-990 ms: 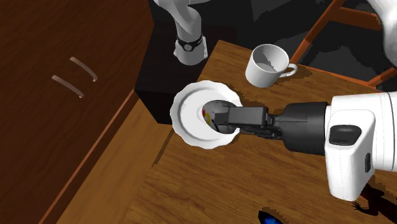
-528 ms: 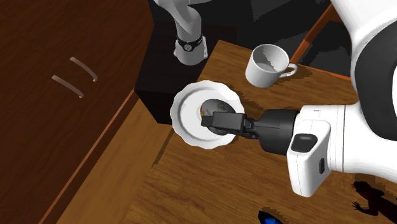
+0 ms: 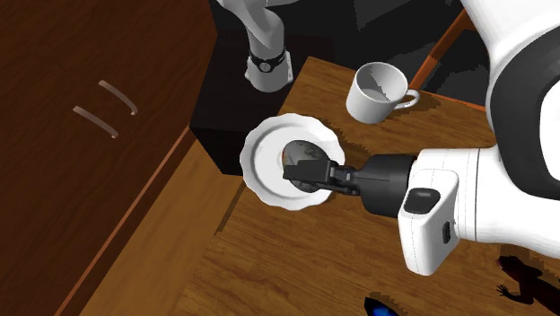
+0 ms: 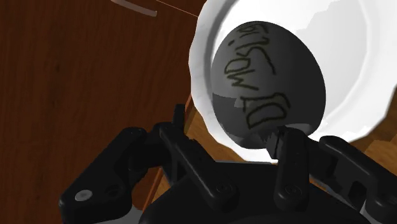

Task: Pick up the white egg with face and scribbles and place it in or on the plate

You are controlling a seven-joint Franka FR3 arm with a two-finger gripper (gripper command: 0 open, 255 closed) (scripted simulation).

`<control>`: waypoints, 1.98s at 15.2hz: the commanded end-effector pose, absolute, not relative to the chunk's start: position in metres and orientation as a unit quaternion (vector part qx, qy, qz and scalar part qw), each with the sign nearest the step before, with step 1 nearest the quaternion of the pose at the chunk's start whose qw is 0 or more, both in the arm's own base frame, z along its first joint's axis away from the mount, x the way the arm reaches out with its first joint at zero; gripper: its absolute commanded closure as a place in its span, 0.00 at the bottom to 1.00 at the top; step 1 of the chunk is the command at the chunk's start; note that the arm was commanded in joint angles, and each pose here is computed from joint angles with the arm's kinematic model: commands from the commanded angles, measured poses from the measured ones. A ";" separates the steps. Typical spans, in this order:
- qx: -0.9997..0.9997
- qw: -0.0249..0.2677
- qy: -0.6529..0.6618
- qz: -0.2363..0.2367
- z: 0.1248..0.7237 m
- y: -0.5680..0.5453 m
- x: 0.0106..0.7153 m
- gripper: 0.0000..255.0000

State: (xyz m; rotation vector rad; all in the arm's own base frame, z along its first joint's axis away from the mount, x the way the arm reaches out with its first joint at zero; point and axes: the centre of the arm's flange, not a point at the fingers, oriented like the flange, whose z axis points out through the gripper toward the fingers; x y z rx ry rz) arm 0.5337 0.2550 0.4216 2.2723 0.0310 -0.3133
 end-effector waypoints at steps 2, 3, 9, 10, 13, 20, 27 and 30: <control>0.903 0.411 0.012 -0.124 0.422 0.255 0.534 1.00; 0.903 0.411 0.012 -0.124 0.421 0.255 0.534 1.00; 0.903 0.411 0.012 -0.124 0.422 0.255 0.534 1.00; 0.903 0.411 0.012 -0.124 0.427 0.255 0.534 1.00; 0.903 0.411 0.012 -0.124 0.443 0.255 0.534 1.00; 0.903 0.411 0.012 -0.124 0.480 0.255 0.534 1.00; 0.903 0.411 0.012 -0.124 0.514 0.259 0.498 1.00; 0.903 0.411 0.012 -0.124 0.529 0.264 0.462 1.00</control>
